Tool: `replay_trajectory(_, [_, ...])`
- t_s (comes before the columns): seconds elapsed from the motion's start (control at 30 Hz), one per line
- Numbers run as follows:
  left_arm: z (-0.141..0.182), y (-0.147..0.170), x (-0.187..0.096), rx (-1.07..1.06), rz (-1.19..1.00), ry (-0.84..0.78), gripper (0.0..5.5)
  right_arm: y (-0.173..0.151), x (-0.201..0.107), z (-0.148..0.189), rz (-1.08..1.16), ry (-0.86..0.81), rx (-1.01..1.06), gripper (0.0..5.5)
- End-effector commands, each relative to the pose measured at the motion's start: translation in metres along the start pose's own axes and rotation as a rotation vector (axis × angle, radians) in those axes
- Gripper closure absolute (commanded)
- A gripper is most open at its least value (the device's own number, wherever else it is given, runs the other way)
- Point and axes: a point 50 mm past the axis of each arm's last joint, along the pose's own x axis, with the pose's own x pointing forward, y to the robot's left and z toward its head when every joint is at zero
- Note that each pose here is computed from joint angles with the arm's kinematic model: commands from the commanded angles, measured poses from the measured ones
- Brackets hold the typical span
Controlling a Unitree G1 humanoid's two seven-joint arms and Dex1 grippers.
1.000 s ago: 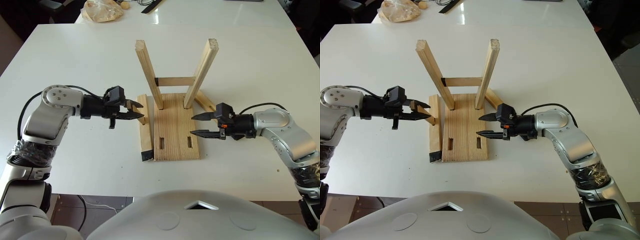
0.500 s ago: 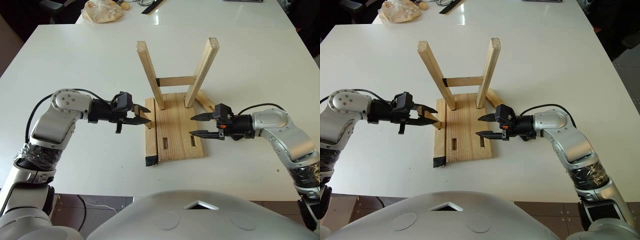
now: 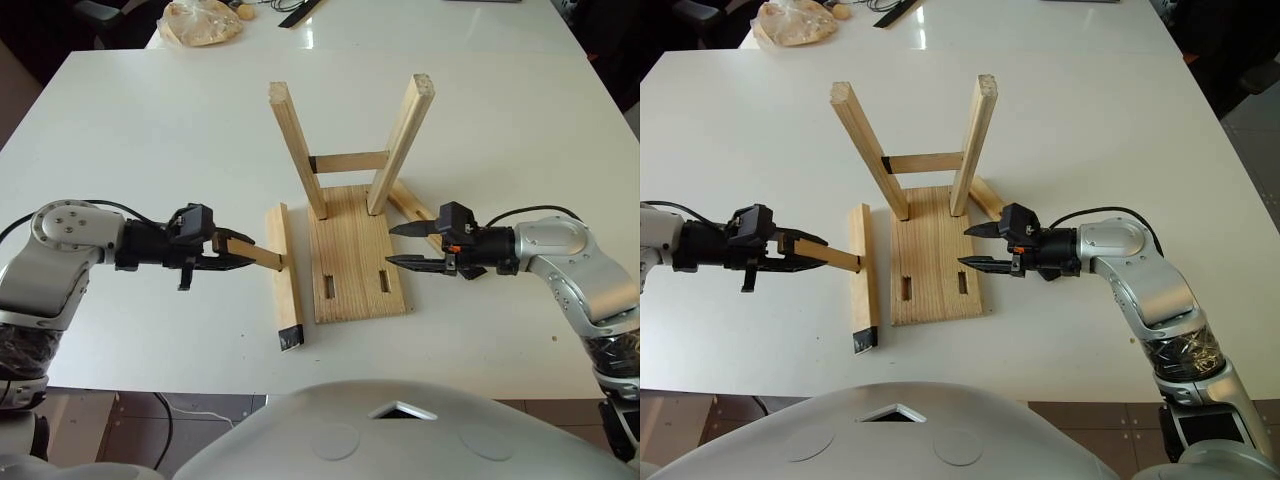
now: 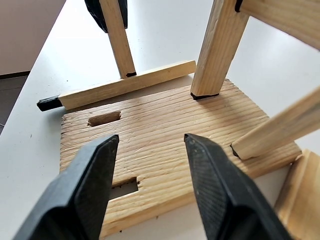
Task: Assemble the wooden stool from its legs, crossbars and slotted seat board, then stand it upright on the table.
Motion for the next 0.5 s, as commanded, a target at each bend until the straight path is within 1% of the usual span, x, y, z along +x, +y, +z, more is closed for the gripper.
replay_trajectory(0.03, [-0.008, -0.007, -0.001, -0.042, -0.019, 0.063, 4.19, 0.0, -0.002, 0.002, -0.001, -0.01, -0.005, 3.09])
replay_trajectory(0.3, [-0.004, -0.004, -0.028, -0.003, 0.007, 0.141, 4.19, 0.001, -0.004, 0.001, -0.009, -0.006, -0.001, 3.09])
replay_trajectory(0.5, [-0.001, 0.002, -0.037, 0.072, 0.012, 0.23, 4.19, 0.002, -0.002, 0.0, -0.014, -0.012, 0.007, 3.09])
